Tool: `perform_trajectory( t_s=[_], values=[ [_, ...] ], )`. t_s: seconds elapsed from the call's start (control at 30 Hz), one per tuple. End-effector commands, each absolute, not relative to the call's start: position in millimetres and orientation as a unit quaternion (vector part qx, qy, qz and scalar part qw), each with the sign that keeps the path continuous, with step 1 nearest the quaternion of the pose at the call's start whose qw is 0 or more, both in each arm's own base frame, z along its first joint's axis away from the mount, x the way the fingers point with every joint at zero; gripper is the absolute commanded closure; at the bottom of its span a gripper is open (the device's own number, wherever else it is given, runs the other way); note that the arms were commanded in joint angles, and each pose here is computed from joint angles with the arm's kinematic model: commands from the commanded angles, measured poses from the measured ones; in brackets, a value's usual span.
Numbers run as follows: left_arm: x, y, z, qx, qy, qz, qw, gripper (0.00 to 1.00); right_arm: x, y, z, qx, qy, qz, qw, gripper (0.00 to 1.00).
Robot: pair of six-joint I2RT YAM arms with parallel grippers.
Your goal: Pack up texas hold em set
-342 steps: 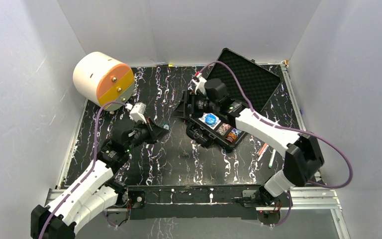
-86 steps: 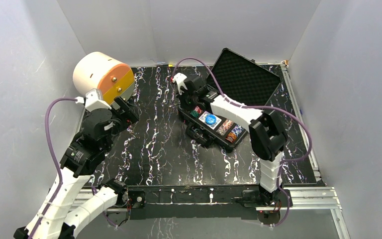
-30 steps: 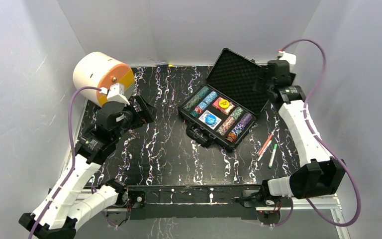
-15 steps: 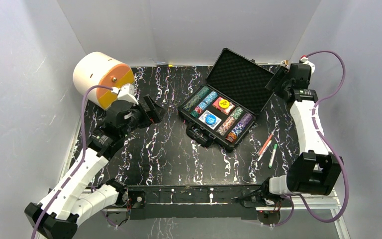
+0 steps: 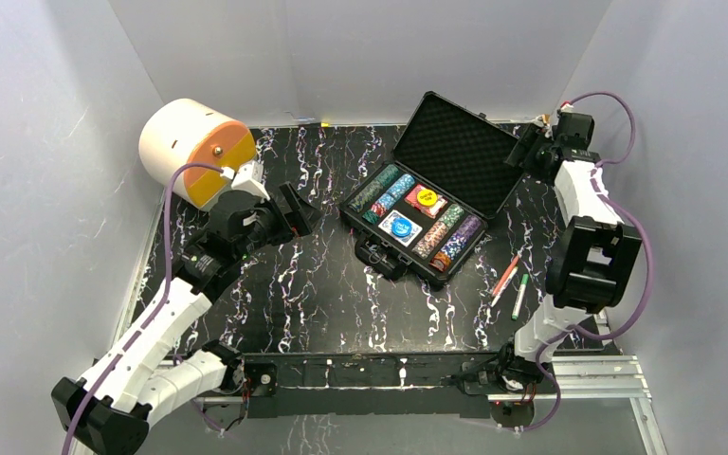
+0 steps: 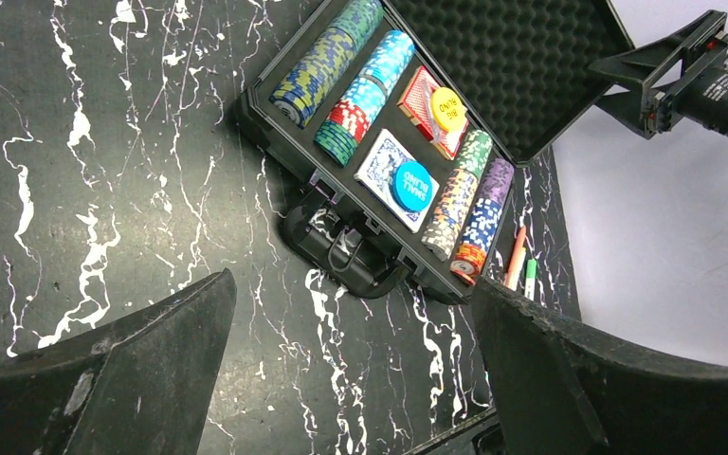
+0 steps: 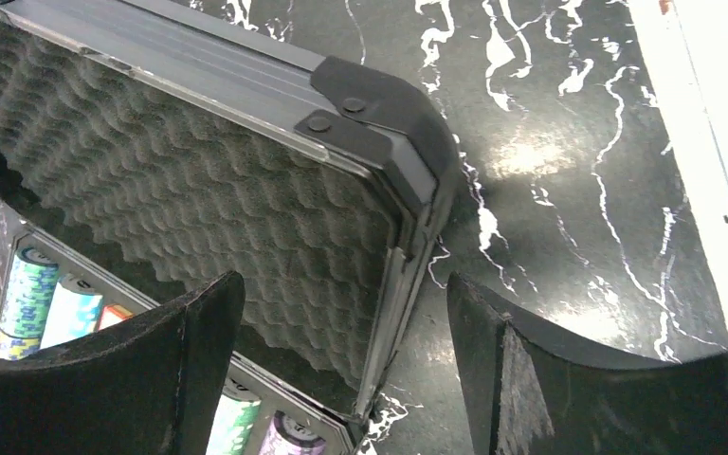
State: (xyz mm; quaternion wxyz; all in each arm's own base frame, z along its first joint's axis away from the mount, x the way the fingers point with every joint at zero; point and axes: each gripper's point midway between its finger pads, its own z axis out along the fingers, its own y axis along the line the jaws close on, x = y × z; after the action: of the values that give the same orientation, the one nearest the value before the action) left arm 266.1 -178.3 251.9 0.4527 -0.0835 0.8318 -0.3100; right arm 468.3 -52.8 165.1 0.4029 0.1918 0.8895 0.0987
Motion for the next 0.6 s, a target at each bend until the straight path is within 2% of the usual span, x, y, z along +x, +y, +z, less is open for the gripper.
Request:
perform_trajectory(
  t_s=[0.0,0.17,0.27,0.37,0.57],
  values=[
    [270.5,-178.6,267.5,-0.075,0.824,-0.31,0.468,0.06,492.4,-50.8,200.4,0.166,0.866,0.118,0.458,0.14],
    [270.5,-175.7,270.6,-0.08,0.823,-0.306,0.473,0.06,504.7,-63.6,171.0,0.181,0.875,0.115,0.434,0.14],
    [270.3,-174.8,269.9,-0.082,0.823,-0.305,0.473,0.06,510.9,-44.2,172.0,0.127,0.874,0.164,0.44,0.24],
    [270.4,-171.1,267.1,-0.09,0.826,-0.296,0.472,0.06,503.6,-22.6,182.5,0.084,0.869,0.212,0.439,0.32],
    [270.7,-163.6,262.5,-0.095,0.833,-0.273,0.472,0.06,474.1,8.8,225.9,0.026,0.843,0.222,0.489,0.33]
  ],
)
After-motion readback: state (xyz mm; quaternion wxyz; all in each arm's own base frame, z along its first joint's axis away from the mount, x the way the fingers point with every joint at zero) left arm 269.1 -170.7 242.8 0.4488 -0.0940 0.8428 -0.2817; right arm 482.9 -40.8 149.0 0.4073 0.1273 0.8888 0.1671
